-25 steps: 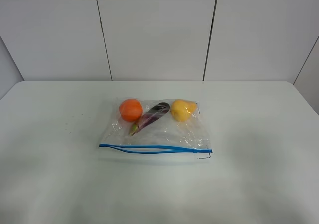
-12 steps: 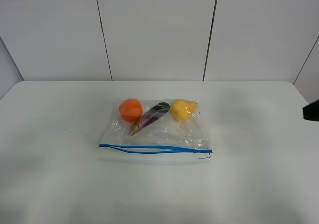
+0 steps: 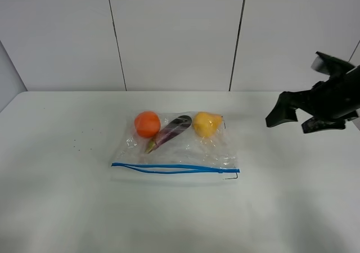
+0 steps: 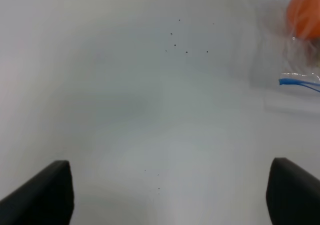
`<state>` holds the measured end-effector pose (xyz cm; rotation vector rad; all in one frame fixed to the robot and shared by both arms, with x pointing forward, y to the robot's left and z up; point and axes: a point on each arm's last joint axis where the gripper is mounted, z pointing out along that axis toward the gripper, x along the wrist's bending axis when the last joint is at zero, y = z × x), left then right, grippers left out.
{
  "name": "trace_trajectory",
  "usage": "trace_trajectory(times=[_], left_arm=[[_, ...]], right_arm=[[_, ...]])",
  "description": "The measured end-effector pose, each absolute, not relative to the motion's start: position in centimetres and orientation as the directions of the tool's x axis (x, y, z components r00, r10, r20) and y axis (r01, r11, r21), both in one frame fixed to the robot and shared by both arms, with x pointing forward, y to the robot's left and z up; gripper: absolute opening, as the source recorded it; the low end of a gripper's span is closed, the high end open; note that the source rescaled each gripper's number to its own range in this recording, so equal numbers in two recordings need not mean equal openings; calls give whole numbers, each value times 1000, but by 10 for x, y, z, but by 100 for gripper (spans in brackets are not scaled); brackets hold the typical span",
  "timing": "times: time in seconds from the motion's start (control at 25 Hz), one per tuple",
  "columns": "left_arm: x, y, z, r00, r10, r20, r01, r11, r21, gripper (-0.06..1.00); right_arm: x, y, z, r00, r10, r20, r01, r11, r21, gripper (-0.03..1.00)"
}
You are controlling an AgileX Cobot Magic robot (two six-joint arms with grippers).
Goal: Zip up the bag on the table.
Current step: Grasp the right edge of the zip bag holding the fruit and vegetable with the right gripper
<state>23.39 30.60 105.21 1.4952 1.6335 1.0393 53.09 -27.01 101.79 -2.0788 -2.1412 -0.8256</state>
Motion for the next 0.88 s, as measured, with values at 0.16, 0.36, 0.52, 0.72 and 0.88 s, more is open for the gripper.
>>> trace_trajectory(times=[0.16,0.36,0.52,0.72,0.88], left_arm=[[234,306,1052,-107,994,31,449,20,893,100],[234,306,1052,-107,994,31,449,20,893,100],[234,306,1052,-107,994,31,449,20,893,100],[234,306,1052,-107,994,31,449,20,893,100],[234,306,1052,-107,994,31,449,20,893,100]], right_arm=[[549,-260,985,-148,856,496,954,-8,299,100],[561,-253,949,-188,797,574,966,43,256,100],[567,-249,924,-174,752,635,976,44,215,100],[570,-244,900,-161,697,699,983,48,179,100],[573,-240,886,-158,651,742,984,44,171,100]])
